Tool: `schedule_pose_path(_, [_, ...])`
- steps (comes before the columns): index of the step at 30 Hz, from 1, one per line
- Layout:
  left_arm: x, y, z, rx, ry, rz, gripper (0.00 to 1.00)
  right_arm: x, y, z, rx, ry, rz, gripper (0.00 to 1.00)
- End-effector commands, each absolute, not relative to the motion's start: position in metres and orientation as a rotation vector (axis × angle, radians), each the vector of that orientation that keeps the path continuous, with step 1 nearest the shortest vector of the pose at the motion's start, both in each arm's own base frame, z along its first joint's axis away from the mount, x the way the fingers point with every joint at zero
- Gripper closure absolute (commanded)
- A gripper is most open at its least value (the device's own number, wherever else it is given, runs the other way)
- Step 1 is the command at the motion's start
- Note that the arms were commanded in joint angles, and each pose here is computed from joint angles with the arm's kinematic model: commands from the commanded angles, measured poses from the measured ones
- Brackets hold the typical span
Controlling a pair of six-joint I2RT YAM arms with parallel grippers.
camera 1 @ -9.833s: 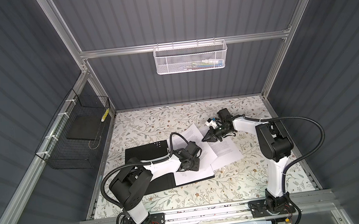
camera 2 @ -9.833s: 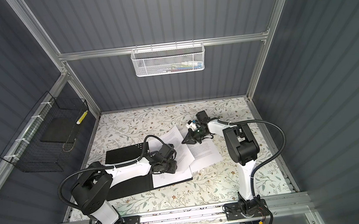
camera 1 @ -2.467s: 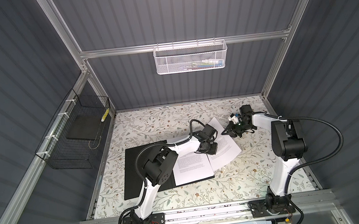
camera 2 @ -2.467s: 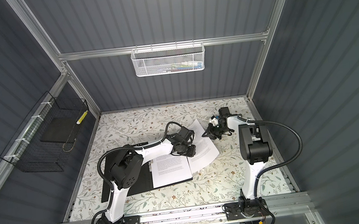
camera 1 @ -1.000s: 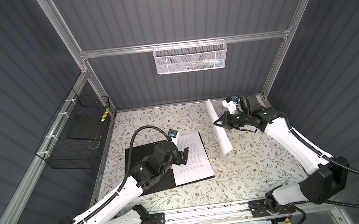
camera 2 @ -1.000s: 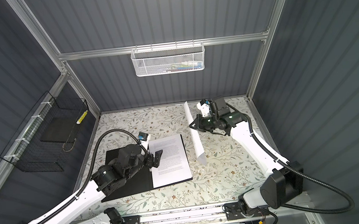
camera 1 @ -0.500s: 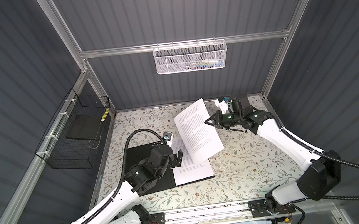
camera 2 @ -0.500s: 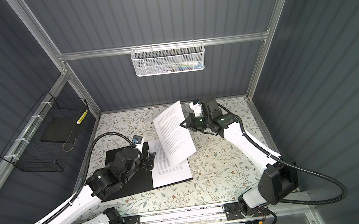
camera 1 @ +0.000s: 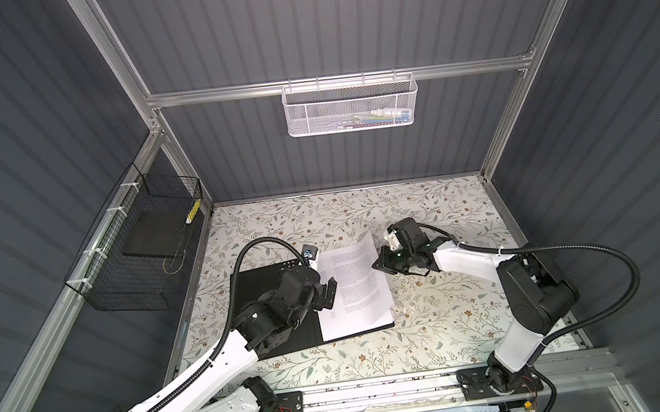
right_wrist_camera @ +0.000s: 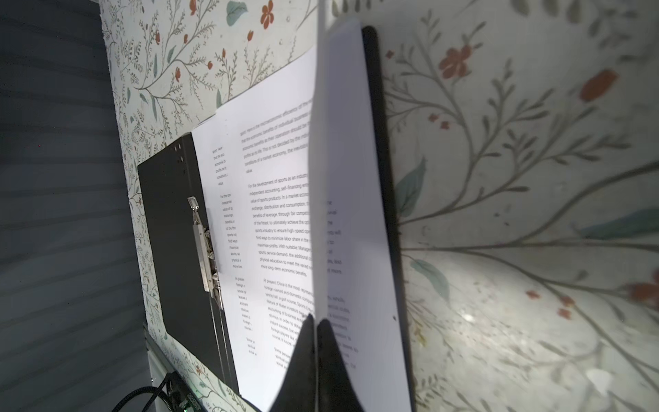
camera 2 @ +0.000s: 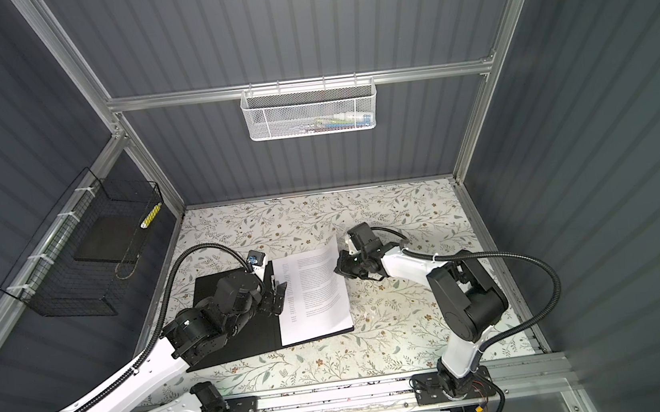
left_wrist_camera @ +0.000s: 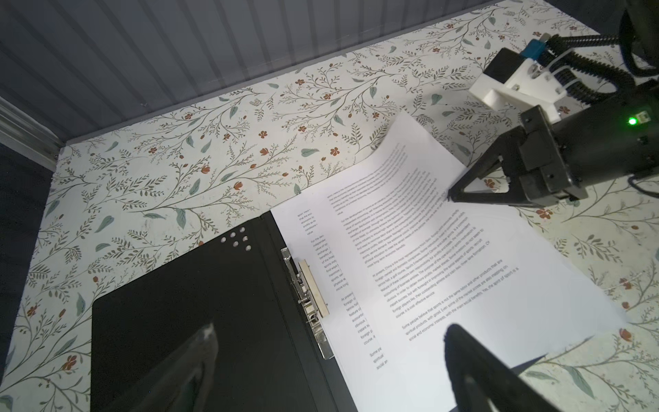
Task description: Put the files into the folder
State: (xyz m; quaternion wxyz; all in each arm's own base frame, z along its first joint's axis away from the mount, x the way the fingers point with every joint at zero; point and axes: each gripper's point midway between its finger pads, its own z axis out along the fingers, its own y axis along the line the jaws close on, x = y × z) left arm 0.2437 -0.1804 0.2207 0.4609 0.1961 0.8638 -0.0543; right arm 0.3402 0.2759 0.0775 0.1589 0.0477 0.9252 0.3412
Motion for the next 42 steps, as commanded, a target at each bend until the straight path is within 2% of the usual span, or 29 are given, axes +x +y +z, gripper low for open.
schedule_pose_path(1, [0.241, -0.176, 0.215, 0.472, 2.151, -0.112, 0.00, 0.353, 0.289, 0.087, 0.134, 2.567, 1.011, 0.93])
schedule_pose_path(42, [0.243, -0.181, 0.201, 0.494, 2.196, -0.092, 0.00, 0.328, 0.304, 0.056, 0.141, 2.638, 1.042, 0.93])
